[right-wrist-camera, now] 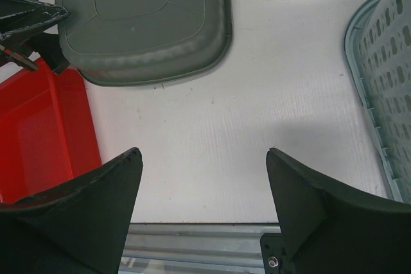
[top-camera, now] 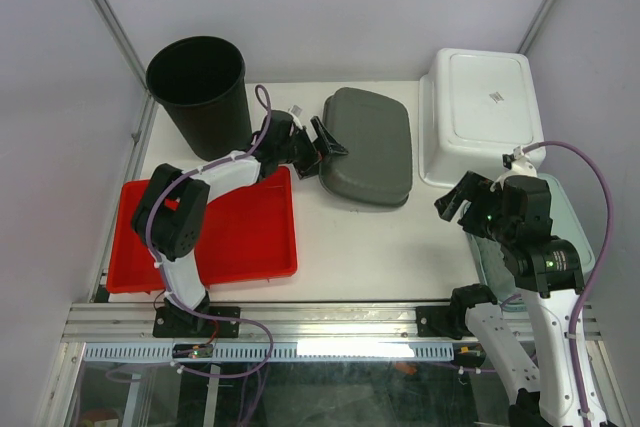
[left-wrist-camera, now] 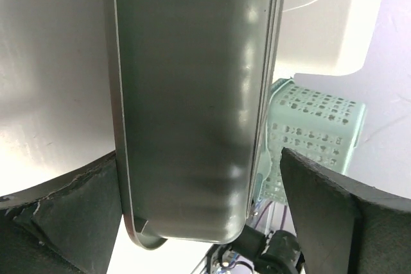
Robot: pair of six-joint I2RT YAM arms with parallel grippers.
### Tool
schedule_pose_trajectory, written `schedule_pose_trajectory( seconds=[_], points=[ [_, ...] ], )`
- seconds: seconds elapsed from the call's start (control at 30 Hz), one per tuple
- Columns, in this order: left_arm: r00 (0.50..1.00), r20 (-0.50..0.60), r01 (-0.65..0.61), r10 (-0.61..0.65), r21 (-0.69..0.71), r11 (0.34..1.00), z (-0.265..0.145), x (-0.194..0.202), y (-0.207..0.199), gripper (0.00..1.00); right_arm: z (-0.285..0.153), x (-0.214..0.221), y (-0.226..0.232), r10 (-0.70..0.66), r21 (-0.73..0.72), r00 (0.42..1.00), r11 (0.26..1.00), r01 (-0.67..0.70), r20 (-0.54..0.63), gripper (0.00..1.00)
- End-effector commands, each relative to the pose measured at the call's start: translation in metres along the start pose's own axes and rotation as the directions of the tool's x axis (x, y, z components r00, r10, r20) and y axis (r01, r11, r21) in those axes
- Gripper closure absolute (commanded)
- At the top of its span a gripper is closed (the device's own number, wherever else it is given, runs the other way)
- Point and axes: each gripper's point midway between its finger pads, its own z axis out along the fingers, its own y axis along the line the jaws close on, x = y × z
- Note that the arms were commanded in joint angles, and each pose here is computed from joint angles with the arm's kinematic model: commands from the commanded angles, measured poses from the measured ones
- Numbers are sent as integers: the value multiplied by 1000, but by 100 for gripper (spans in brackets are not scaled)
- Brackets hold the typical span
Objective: Turn the large container upside down
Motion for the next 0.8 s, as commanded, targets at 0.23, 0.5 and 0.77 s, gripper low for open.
schedule_pose_trajectory(
  seconds=[0.23,0.5,0.77],
  points=[
    [959,59,-266,276,-146,953,-4,-8,-21,1,-4,-13,12,-5,-48,999,999,6,38,18],
    [924,-26,-376,382,-254,891,8,15,-2,1,2,-22,14,-51,-36,998,998,52,29,17],
    [886,-42,-449,462,-327,831,4,10,-1,1,10,-27,24,-68,-74,998,995,69,5,16]
  ],
)
